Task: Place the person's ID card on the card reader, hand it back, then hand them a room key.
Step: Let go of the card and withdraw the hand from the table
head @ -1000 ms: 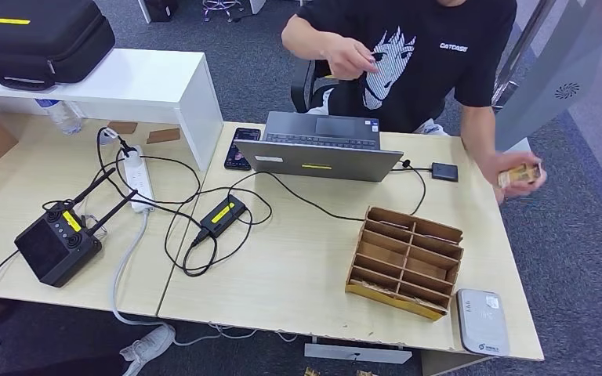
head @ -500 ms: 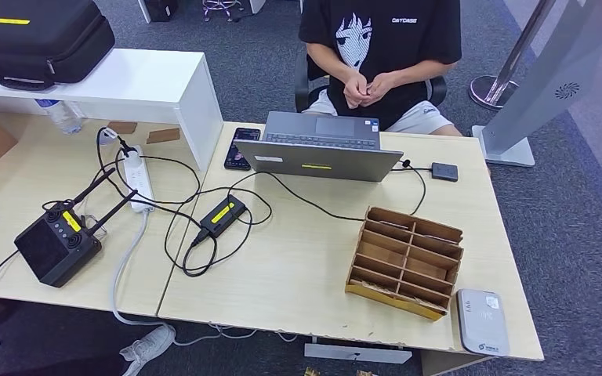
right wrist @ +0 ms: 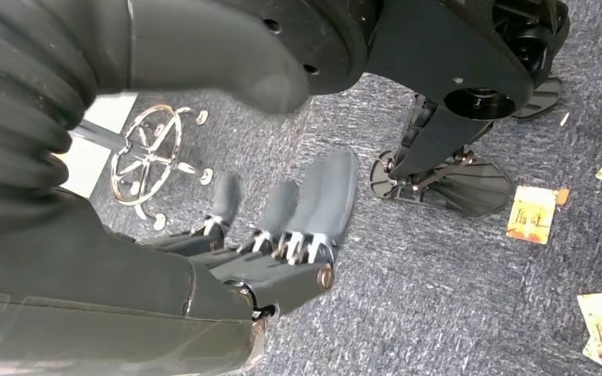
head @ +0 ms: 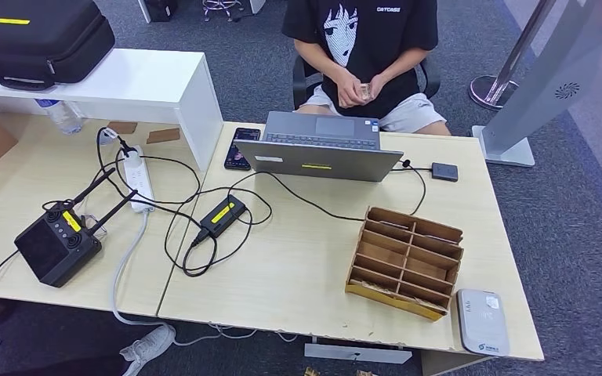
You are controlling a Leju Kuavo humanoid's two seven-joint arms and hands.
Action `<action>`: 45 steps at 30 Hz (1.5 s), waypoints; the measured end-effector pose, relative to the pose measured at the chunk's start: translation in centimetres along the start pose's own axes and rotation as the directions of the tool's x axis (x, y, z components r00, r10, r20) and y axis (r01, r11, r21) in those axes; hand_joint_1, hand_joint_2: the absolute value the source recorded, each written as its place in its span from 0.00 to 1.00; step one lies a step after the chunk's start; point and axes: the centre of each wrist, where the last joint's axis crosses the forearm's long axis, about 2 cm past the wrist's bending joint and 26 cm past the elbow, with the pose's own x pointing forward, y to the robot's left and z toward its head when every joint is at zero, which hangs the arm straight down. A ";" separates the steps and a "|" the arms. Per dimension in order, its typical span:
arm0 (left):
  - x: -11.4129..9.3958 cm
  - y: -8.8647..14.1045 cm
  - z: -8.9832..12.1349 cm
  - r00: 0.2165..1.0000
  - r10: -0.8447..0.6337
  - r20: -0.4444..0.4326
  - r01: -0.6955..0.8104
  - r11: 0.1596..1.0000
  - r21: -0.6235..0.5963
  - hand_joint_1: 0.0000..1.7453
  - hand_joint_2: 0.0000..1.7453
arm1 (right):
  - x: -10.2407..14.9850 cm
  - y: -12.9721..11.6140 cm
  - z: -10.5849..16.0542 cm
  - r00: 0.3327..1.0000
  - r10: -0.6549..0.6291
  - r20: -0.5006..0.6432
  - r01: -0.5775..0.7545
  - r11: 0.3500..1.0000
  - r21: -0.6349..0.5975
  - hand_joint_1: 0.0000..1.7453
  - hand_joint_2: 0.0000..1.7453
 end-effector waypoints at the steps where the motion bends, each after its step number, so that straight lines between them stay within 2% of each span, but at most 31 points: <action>1: 0.0 0.0 0.0 1.000 0.000 0.000 0.000 1.000 0.000 0.00 1.00 | 0.0 0.0 0.0 1.000 0.000 0.000 0.000 1.000 0.000 0.00 1.00; 13: 0.0 0.0 0.0 1.000 0.009 -0.007 -0.009 1.000 0.011 0.00 1.00 | 0.0 0.0 0.0 1.000 0.012 -0.004 -0.012 1.000 -0.022 0.00 1.00; 17: -0.1 0.0 0.0 1.000 0.011 -0.007 -0.011 1.000 0.008 0.99 1.00 | 0.0 0.0 0.0 1.000 0.013 -0.004 -0.013 1.000 -0.026 0.00 1.00; 28: -0.1 0.0 0.0 1.000 0.010 0.012 -0.010 1.000 -0.011 1.00 1.00 | 0.1 0.2 0.0 1.000 0.015 -0.004 -0.015 1.000 -0.027 0.00 1.00; 29: -0.1 0.0 0.0 1.000 0.010 0.012 -0.010 1.000 -0.011 0.95 1.00 | 0.1 0.2 0.0 1.000 0.015 -0.004 -0.015 1.000 -0.027 0.00 1.00; 30: -0.1 0.0 0.0 1.000 0.010 0.012 -0.010 1.000 -0.011 0.77 1.00 | 0.1 0.2 0.0 1.000 0.015 -0.004 -0.015 1.000 -0.027 0.00 1.00; 32: -0.1 0.0 0.0 1.000 0.011 0.012 -0.011 1.000 -0.011 0.27 1.00 | 0.1 0.2 0.0 1.000 0.015 -0.003 -0.015 1.000 -0.027 0.00 1.00; 33: -0.1 0.0 0.0 1.000 0.011 0.012 -0.011 1.000 -0.011 0.07 1.00 | 0.1 0.2 0.0 1.000 0.015 -0.003 -0.016 0.999 -0.028 0.00 1.00; 34: -0.1 0.0 0.0 1.000 0.011 0.012 -0.011 1.000 -0.011 0.00 1.00 | 0.1 0.2 0.0 1.000 0.016 -0.003 -0.016 0.999 -0.028 0.00 1.00; 43: -0.1 0.0 0.0 1.000 0.013 0.002 -0.013 1.000 0.002 0.00 1.00 | 0.1 0.2 0.0 1.000 0.017 -0.003 -0.017 0.999 -0.030 0.00 1.00; 45: -0.1 0.0 0.0 1.000 0.014 0.001 -0.014 1.000 0.003 0.49 1.00 | 0.1 0.2 0.0 1.000 0.017 -0.003 -0.017 0.999 -0.030 0.00 1.00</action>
